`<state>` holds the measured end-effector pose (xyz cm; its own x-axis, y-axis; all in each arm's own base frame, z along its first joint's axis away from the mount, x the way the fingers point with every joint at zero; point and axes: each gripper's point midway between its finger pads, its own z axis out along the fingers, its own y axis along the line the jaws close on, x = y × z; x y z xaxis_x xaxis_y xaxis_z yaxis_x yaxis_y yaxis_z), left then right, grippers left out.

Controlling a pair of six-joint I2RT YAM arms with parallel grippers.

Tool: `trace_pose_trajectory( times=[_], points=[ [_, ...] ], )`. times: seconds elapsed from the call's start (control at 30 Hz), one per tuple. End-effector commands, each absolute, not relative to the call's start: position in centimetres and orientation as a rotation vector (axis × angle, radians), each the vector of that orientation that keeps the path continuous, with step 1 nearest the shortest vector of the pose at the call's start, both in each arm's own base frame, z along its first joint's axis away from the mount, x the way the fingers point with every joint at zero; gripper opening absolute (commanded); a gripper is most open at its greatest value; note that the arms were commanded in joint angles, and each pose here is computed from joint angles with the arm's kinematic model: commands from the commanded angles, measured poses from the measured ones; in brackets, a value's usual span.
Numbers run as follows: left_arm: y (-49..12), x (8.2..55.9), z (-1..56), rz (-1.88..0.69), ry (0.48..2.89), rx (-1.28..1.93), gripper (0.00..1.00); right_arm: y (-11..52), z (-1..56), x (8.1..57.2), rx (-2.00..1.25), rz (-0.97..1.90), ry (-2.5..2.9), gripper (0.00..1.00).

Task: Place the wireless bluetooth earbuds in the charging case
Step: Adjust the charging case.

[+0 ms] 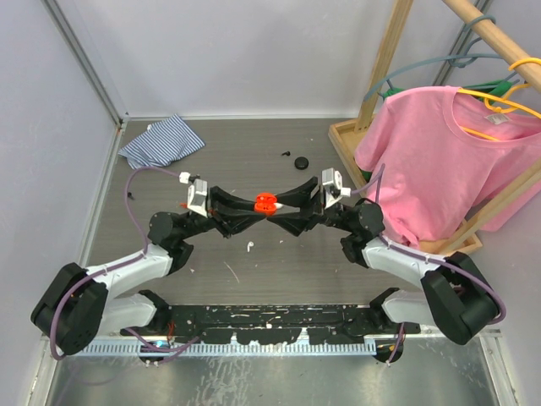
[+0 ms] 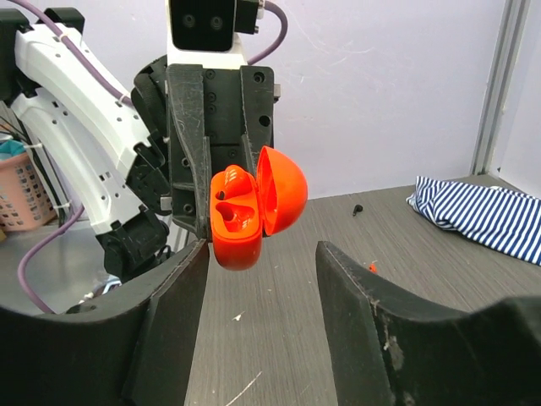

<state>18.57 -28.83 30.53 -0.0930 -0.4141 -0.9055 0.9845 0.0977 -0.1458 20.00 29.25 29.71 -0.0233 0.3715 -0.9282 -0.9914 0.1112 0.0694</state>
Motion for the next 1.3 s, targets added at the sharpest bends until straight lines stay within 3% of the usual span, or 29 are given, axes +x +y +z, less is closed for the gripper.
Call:
trace_pose_trajectory(
  times=[0.0, 0.37, 0.57, 0.7, 1.03, 1.27],
  points=[
    [-28.9, 17.9, 33.5, -1.359, 0.902, 0.772, 0.01, 29.1, 32.8, 19.4, -0.839, 1.299, 0.882, 0.58],
    [-29.1, 17.2, 33.6, -1.372, 0.888, 0.789, 0.03, 29.3, 32.5, 19.1, -0.862, 1.334, 0.884, 0.38],
    [-28.9, 16.9, 33.4, -1.364, 0.881, 0.794, 0.06, 29.1, 32.7, 18.8, -0.852, 1.335, 0.875, 0.16],
    [-28.6, 16.7, 33.2, -1.342, 0.879, 0.794, 0.16, 29.0, 32.5, 18.9, -0.843, 1.334, 0.89, 0.02],
    [-27.7, 16.1, 32.7, -1.271, 0.935, 0.831, 0.32, 28.9, 32.5, 18.6, -0.873, 1.322, 0.908, 0.01],
    [-27.5, 15.5, 32.9, -1.272, 0.927, 0.844, 0.35, 29.0, 32.3, 18.3, -0.899, 1.328, 0.916, 0.01]
  ],
)
